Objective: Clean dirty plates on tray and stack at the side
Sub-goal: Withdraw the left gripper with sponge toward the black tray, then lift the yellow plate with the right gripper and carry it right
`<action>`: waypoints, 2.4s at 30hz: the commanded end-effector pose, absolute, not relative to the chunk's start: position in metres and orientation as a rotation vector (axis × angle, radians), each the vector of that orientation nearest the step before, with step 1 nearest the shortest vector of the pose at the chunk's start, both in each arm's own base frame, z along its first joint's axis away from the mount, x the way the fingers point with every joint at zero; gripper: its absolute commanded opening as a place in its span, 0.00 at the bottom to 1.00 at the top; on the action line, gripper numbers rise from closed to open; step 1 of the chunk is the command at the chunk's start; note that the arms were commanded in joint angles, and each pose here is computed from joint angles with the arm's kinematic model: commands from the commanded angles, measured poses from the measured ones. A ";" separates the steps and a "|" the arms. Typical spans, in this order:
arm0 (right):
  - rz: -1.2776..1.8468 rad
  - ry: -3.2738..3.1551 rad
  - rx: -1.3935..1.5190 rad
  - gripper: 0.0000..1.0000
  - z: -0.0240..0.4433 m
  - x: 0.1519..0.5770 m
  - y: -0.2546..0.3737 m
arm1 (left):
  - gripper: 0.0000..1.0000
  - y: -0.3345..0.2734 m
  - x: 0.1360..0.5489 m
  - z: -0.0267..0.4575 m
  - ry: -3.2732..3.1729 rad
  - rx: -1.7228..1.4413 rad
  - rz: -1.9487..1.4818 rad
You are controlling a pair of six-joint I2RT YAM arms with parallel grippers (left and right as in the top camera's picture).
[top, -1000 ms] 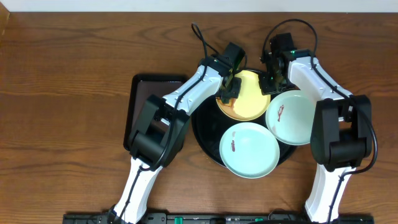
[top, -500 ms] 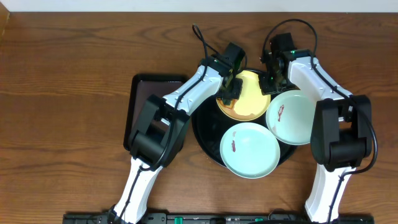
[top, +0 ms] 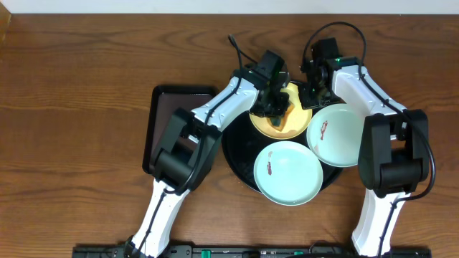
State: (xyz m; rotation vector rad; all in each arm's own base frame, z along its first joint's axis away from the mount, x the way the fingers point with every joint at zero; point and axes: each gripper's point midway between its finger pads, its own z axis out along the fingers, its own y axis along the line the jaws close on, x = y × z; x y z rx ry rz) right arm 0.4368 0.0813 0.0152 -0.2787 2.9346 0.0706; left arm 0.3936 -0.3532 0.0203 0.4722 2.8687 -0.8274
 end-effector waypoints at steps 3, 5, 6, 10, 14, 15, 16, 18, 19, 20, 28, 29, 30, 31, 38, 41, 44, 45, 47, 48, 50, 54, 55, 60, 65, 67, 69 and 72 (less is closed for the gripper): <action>0.062 2.948 -0.300 0.01 0.008 0.432 0.085 | 0.08 -0.354 0.421 0.089 2.718 0.437 -1.129; 0.063 2.948 -0.301 0.01 0.008 0.432 0.086 | 0.08 -0.339 0.432 0.114 2.675 0.399 -1.119; 0.063 2.948 -0.300 0.01 0.008 0.432 0.086 | 0.08 -0.328 0.436 0.126 2.661 0.373 -1.100; 0.062 2.948 -0.301 0.01 0.008 0.432 0.086 | 0.08 -0.277 0.445 0.158 2.673 0.237 -0.965; 0.063 2.948 -0.301 0.07 0.008 0.432 0.086 | 0.08 -0.210 0.438 0.174 2.748 0.072 -0.702; 0.063 2.949 -0.301 0.10 0.008 0.432 0.086 | 0.08 -0.188 0.434 0.175 2.776 0.019 -0.597; 0.063 2.949 -0.300 0.11 0.008 0.432 0.085 | 0.08 -0.170 0.430 0.176 2.798 -0.023 -0.504; 0.063 2.950 -0.300 0.10 0.008 0.431 0.085 | 0.08 -0.130 0.416 0.178 2.846 -0.108 -0.298; 0.063 2.950 -0.301 0.09 0.007 0.431 0.086 | 0.08 -0.110 0.407 0.179 2.873 -0.146 -0.190; 0.063 2.949 -0.301 0.08 0.006 0.431 0.086 | 0.08 -0.096 0.400 0.179 2.896 -0.172 -0.115; 0.073 2.927 -0.276 0.01 0.000 0.433 0.086 | 0.08 -0.034 0.363 0.162 3.036 -0.294 0.201; 0.074 2.918 -0.276 0.01 0.004 0.435 0.087 | 0.08 -0.031 0.362 0.162 3.035 -0.300 0.216; 0.075 2.905 -0.276 0.01 0.009 0.438 0.087 | 0.08 -0.027 0.362 0.162 3.032 -0.309 0.230; 0.076 2.891 -0.274 0.01 0.014 0.440 0.088 | 0.08 -0.024 0.363 0.164 3.027 -0.316 0.239; 0.075 2.792 -0.265 0.01 0.055 0.452 0.088 | 0.08 -0.021 0.359 0.192 2.942 -0.329 0.205; 0.052 2.765 -0.257 0.01 0.068 0.454 0.085 | 0.08 -0.020 0.353 0.214 2.880 -0.331 0.178; 0.045 2.742 -0.254 0.01 0.080 0.454 0.084 | 0.08 -0.019 0.342 0.240 2.808 -0.338 0.144; 0.046 2.736 -0.256 0.01 0.083 0.453 0.085 | 0.08 -0.018 0.337 0.250 2.782 -0.351 0.132; 0.045 2.719 -0.260 0.01 0.090 0.454 0.087 | 0.08 -0.017 0.327 0.264 2.744 -0.364 0.114; 0.034 2.710 -0.262 0.01 0.093 0.454 0.087 | 0.08 -0.016 0.321 0.272 2.727 -0.364 0.107; -0.019 2.690 -0.270 0.01 0.100 0.455 0.088 | 0.08 -0.014 0.311 0.281 2.709 -0.370 0.099; -0.134 2.643 -0.304 0.01 0.115 0.452 0.094 | 0.08 -0.012 0.295 0.284 2.716 -0.373 0.101; -0.150 2.629 -0.314 0.01 0.120 0.451 0.098 | 0.08 -0.012 0.293 0.282 2.726 -0.374 0.105; -0.226 2.535 -0.352 0.01 0.152 0.446 0.114 | 0.08 -0.011 0.289 0.258 2.789 -0.379 0.132; -0.322 2.437 -0.380 0.01 0.184 0.437 0.128 | 0.08 -0.010 0.285 0.235 2.838 -0.380 0.154; -0.417 2.378 -0.391 0.01 0.201 0.429 0.133 | 0.08 -0.011 0.286 0.229 2.846 -0.379 0.157; -0.506 2.337 -0.397 0.01 0.210 0.423 0.136 | 0.08 -0.011 0.288 0.226 2.842 -0.380 0.156; -0.650 2.265 -0.404 0.01 0.223 0.415 0.141 | 0.08 -0.011 0.290 0.225 2.835 -0.380 0.153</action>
